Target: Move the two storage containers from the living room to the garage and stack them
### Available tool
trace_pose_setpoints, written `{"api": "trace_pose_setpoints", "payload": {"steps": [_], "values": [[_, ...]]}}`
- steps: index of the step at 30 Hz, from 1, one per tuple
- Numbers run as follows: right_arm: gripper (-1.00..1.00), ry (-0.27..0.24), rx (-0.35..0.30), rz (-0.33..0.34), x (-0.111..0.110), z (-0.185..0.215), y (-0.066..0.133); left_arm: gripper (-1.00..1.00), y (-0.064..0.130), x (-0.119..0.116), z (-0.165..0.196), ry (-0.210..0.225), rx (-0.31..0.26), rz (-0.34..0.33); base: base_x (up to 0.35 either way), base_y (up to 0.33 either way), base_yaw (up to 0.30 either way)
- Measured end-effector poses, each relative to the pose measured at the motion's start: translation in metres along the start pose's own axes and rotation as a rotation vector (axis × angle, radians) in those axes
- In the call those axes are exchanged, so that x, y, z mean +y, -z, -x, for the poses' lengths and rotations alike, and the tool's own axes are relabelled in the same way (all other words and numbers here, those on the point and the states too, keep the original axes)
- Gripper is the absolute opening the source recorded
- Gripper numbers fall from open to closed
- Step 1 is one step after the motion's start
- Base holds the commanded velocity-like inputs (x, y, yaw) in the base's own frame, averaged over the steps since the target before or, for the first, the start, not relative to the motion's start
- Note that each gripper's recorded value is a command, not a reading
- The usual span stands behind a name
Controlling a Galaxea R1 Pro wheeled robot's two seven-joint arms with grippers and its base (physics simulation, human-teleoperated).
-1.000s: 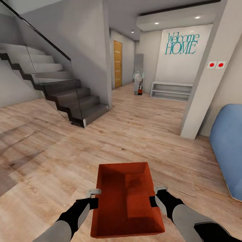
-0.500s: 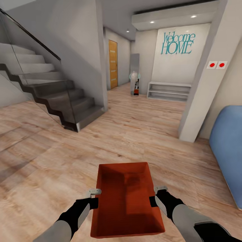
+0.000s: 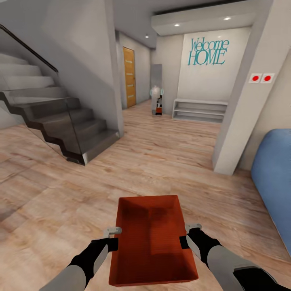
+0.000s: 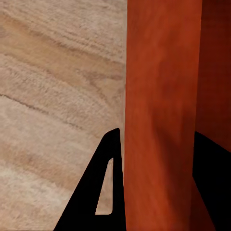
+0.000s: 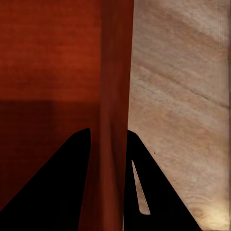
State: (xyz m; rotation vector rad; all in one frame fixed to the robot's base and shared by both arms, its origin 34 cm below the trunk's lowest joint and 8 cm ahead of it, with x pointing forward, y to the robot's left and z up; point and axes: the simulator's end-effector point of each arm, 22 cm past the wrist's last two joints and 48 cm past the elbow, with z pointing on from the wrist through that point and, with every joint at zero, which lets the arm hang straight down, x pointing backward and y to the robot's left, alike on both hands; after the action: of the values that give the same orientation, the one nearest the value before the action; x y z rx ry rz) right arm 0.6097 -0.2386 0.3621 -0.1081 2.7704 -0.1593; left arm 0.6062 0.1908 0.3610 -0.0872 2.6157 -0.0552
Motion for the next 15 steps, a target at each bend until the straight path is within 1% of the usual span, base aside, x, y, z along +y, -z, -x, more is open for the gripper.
{"api": "trace_pose_setpoints", "payload": {"steps": [15], "values": [[-1.00, 0.000, 0.000, 0.000, 0.0000, 0.0001, 0.0000, -1.00, 0.0000, -0.0001, 0.0001, 0.000, 0.000, 0.000, 0.348, 0.000, -0.006]]}}
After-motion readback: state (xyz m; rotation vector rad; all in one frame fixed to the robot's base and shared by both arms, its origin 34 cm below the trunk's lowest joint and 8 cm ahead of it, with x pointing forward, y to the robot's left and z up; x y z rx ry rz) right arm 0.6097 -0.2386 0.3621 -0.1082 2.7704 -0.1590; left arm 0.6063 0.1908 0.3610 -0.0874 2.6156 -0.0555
